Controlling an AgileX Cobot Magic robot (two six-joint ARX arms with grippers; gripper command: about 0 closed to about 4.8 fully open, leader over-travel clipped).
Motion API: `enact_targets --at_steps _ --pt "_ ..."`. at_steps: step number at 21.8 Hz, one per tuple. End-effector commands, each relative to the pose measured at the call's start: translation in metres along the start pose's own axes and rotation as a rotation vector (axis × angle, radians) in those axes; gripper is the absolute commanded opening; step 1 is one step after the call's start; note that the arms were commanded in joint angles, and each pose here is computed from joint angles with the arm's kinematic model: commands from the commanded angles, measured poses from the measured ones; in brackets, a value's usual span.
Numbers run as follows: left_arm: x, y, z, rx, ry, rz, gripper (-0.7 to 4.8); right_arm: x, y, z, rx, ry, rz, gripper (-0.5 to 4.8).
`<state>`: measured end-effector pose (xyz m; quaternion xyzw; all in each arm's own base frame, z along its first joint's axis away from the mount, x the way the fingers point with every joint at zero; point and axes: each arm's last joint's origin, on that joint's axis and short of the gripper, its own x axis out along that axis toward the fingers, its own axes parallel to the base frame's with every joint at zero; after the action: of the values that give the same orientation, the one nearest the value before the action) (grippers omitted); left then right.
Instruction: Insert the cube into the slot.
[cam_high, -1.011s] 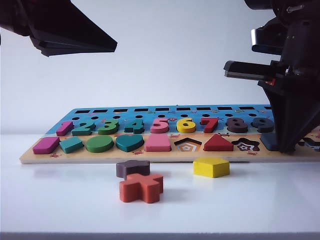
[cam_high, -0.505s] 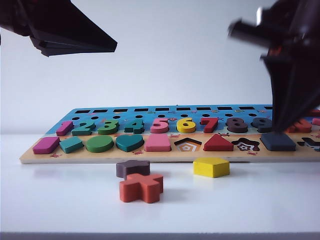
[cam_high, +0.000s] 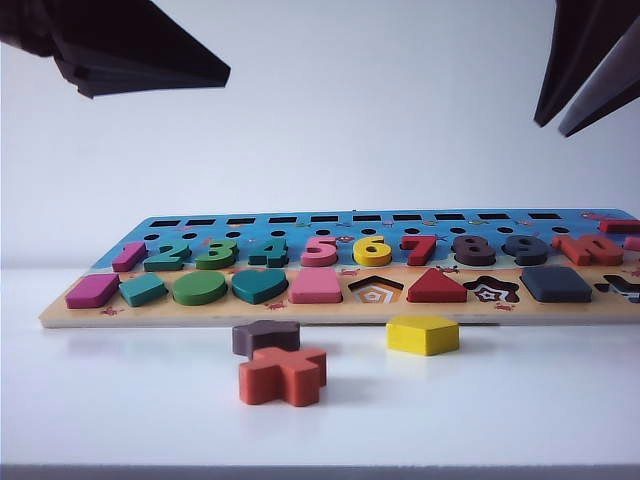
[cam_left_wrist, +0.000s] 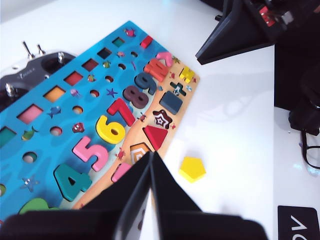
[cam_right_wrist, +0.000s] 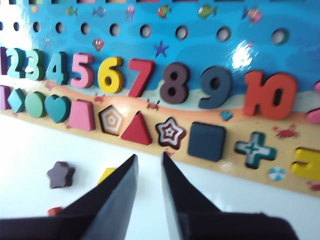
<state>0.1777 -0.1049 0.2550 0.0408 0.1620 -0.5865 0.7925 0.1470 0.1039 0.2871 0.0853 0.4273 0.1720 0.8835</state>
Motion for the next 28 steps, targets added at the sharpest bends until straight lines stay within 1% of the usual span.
enact_targets --at_steps 1,3,4,6,8,10,15,21,26,28 --pt "-0.005 -0.003 0.006 0.032 -0.03 0.014 0.1 -0.006 -0.001 0.002 -0.028 -0.054 -0.028 1.28" --pt "-0.009 -0.007 0.01 0.052 -0.048 0.021 0.1 -0.011 -0.003 0.001 -0.064 -0.105 -0.05 1.46" --pt "-0.011 -0.009 0.011 0.062 -0.057 0.024 0.1 -0.012 -0.005 -0.003 -0.076 -0.142 -0.034 1.57" --pt "-0.015 -0.012 0.014 0.078 -0.072 0.027 0.1 -0.011 -0.014 -0.021 -0.069 -0.219 0.001 1.69" --pt "-0.015 -0.013 0.014 0.08 -0.074 0.027 0.1 -0.009 -0.02 -0.032 -0.063 -0.247 0.003 1.76" --pt "-0.016 -0.014 0.014 0.075 -0.068 0.031 0.1 -0.005 -0.033 -0.053 -0.047 -0.273 -0.043 1.81" --pt "-0.02 -0.015 0.013 0.062 -0.057 0.059 0.1 0.003 -0.047 -0.076 0.018 -0.306 -0.089 1.81" --pt "-0.032 -0.015 0.016 0.077 -0.086 0.108 0.1 0.012 -0.063 -0.09 0.093 -0.374 -0.113 1.81" --pt "-0.042 -0.015 0.018 0.09 -0.11 0.16 0.1 0.011 -0.076 -0.098 0.154 -0.476 -0.142 1.81" --pt "-0.048 -0.016 0.019 0.098 -0.121 0.203 0.1 0.007 -0.084 -0.103 0.194 -0.551 -0.167 1.81"
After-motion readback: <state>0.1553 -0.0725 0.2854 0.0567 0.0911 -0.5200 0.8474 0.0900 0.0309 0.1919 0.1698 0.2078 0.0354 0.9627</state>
